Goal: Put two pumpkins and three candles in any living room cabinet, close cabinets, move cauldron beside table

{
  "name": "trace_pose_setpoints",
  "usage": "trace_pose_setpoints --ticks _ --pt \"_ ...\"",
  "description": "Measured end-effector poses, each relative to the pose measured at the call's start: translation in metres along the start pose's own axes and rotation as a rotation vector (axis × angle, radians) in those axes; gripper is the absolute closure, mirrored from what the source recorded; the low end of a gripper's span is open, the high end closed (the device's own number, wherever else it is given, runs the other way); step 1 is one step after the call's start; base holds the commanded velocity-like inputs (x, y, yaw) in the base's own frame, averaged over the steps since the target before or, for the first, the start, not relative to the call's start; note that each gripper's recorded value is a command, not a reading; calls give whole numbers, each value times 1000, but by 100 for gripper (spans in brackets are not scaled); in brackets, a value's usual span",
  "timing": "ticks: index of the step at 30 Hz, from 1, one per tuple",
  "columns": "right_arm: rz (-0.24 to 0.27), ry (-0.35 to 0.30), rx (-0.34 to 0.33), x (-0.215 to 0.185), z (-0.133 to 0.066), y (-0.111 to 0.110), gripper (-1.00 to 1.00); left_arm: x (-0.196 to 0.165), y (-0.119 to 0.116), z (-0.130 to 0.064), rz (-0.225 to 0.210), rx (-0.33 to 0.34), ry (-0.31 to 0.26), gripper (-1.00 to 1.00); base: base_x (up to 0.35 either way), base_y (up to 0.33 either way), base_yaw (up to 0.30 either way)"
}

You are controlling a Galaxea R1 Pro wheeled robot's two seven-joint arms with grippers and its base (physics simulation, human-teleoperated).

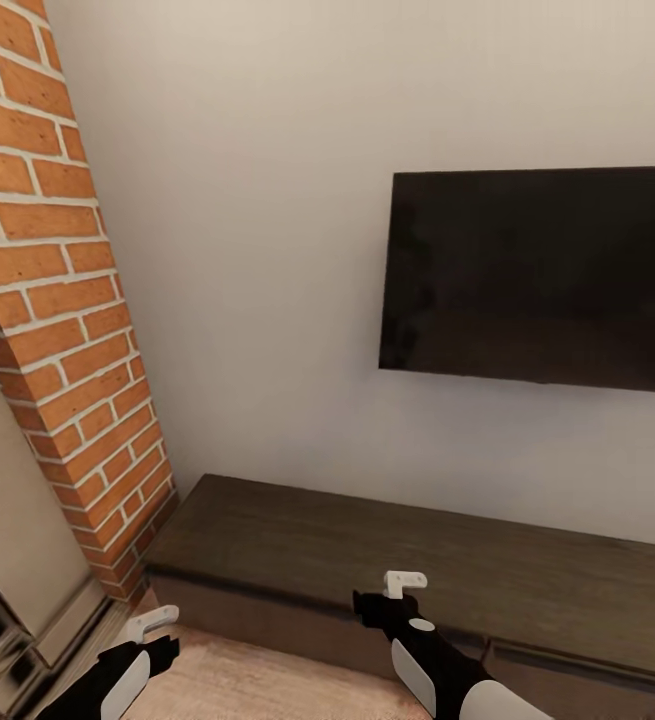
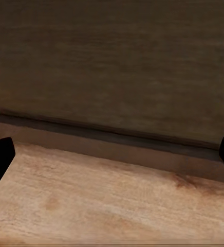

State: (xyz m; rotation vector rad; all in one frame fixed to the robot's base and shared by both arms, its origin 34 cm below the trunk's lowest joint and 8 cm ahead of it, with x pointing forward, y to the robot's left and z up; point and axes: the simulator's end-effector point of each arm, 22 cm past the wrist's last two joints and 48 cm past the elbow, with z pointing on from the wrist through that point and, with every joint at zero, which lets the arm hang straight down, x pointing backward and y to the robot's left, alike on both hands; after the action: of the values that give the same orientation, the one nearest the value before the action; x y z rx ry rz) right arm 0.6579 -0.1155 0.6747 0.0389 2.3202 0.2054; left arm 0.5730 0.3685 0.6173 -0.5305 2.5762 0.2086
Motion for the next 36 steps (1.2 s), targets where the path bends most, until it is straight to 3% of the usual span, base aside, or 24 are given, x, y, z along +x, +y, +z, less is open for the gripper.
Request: trace_pose_setpoints --ticks 36 --pt "0 -2 -2 0 0 0 -100 0 0 0 0 0 0 -100 -49 59 -68"
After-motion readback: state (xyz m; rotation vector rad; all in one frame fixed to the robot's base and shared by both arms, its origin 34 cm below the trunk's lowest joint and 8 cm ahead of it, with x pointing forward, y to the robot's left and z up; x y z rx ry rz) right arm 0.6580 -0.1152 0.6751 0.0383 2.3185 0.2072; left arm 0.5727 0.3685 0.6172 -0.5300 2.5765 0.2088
